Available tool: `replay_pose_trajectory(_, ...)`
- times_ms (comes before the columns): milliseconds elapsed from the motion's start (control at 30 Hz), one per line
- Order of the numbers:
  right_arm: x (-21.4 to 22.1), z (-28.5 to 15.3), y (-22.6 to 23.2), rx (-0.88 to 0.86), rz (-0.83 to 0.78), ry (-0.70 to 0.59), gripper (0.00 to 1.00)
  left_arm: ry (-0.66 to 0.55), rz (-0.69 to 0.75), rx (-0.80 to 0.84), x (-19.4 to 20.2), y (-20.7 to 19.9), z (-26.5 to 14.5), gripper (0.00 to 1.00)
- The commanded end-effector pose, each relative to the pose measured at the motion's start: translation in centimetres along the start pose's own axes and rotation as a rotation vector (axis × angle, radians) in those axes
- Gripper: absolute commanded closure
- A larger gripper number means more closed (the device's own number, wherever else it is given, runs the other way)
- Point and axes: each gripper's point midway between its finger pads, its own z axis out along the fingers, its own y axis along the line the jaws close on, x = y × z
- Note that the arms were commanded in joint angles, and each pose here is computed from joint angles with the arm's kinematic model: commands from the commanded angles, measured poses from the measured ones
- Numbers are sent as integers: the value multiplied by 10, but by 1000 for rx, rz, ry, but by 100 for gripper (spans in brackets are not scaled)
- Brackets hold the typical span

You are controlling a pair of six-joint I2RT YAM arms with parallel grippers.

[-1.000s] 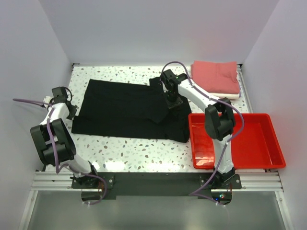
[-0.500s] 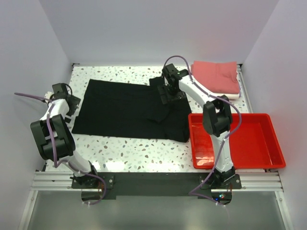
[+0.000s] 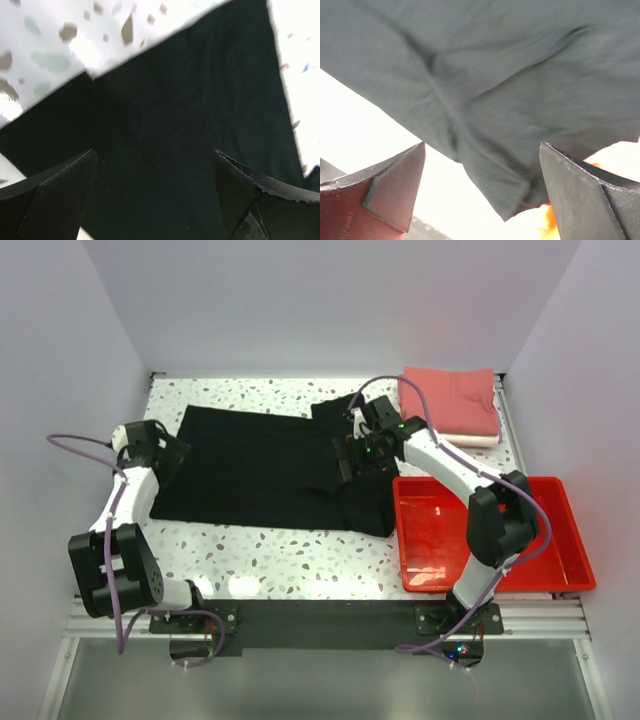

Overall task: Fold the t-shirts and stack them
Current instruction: Fold the tshirt

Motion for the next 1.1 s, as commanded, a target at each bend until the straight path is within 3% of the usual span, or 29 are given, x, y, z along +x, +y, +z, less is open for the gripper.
replay_pose_trajectory(0, 16, 26, 45, -169, -9, 17, 1, 77, 51, -7, 31, 15, 11, 0)
replay_pose_trajectory(167, 25, 51, 62, -206, -35, 28, 1, 114, 90, -51, 49, 34, 23, 0)
replay_pose_trajectory(467, 1, 91, 68, -212, -47, -5, 1, 138, 121, -102, 55, 45, 32, 0)
replay_pose_trajectory(667, -71, 102, 88, -255, -105, -163, 1, 128, 123, -100, 52, 44, 27, 0)
replay_pose_trajectory(767, -86, 110, 91, -248, -123, -151, 1, 125, 128, -97, 49, 43, 25, 0)
replay_pose_trajectory(933, -93, 87, 87, -210, -164, -170, 1, 114, 132, -78, 44, 37, 20, 0)
replay_pose_trajectory(1033, -77, 57, 81, -180, -157, -165, 1, 109, 128, -41, 41, 28, 17, 0)
replay_pose_trajectory(1067, -54, 58, 74, -166, -142, -120, 1, 120, 124, -25, 43, 26, 17, 0)
